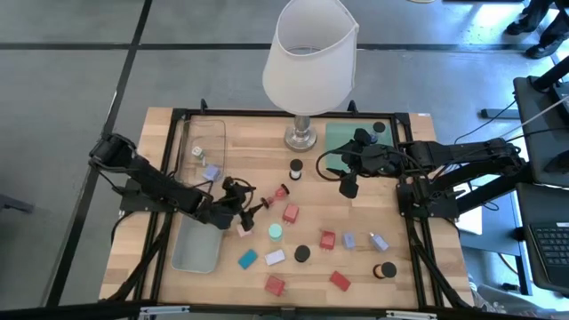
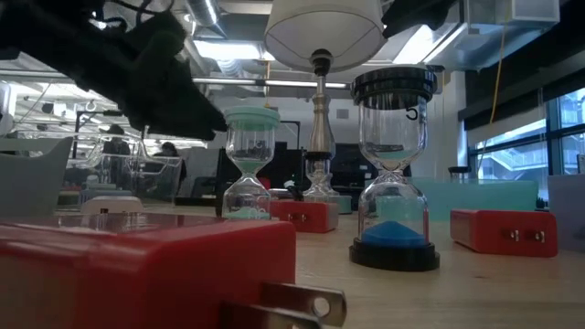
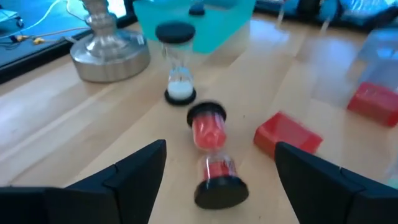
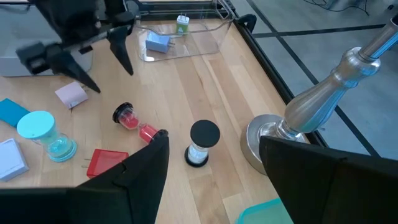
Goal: Pick & Place Office items
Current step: Put the red hourglass into the green bin
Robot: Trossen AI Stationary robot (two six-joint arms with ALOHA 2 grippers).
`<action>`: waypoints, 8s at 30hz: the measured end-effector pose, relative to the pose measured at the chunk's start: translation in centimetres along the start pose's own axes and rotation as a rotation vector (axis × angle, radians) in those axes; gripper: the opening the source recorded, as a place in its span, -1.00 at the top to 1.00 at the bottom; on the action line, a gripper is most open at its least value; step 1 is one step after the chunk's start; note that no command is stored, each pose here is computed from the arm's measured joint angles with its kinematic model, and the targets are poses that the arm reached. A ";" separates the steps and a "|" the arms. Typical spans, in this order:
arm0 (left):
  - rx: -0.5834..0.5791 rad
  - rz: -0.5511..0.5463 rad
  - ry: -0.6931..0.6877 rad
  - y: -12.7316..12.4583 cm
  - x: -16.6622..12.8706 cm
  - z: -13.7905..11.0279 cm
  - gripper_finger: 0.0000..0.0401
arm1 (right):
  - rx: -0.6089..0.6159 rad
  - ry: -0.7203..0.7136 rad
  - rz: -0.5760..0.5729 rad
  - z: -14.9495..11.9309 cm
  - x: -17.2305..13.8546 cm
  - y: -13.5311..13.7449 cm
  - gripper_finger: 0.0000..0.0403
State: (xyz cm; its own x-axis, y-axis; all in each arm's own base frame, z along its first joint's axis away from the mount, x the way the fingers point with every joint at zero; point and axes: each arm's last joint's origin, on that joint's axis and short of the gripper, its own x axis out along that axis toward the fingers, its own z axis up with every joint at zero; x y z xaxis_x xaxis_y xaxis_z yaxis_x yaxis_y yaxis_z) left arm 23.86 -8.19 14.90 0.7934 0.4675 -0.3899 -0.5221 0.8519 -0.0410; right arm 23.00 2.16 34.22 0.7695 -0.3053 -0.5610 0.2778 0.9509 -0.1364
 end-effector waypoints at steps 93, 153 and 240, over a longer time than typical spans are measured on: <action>-0.032 0.135 0.001 -1.8 4.7 -3.0 -0.04 | 0.002 -0.003 0.000 0.0 0.0 0.0 -0.26; 0.083 -0.031 -0.392 -3.2 -0.3 6.2 -0.05 | -0.510 -0.106 0.383 0.9 4.0 3.3 -0.26; 0.152 -0.149 -0.540 -3.2 -0.7 7.9 -0.05 | -0.215 -0.293 0.417 3.1 5.0 4.1 -0.44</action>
State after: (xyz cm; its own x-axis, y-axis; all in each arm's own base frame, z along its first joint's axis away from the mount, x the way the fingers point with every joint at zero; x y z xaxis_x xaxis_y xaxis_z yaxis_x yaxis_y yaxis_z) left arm 27.50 -9.37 22.60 0.9229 0.3603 0.1359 -0.3735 0.9233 0.0889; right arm 29.80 4.40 33.40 0.9255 0.1271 -0.3568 -0.1848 0.9738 -0.1326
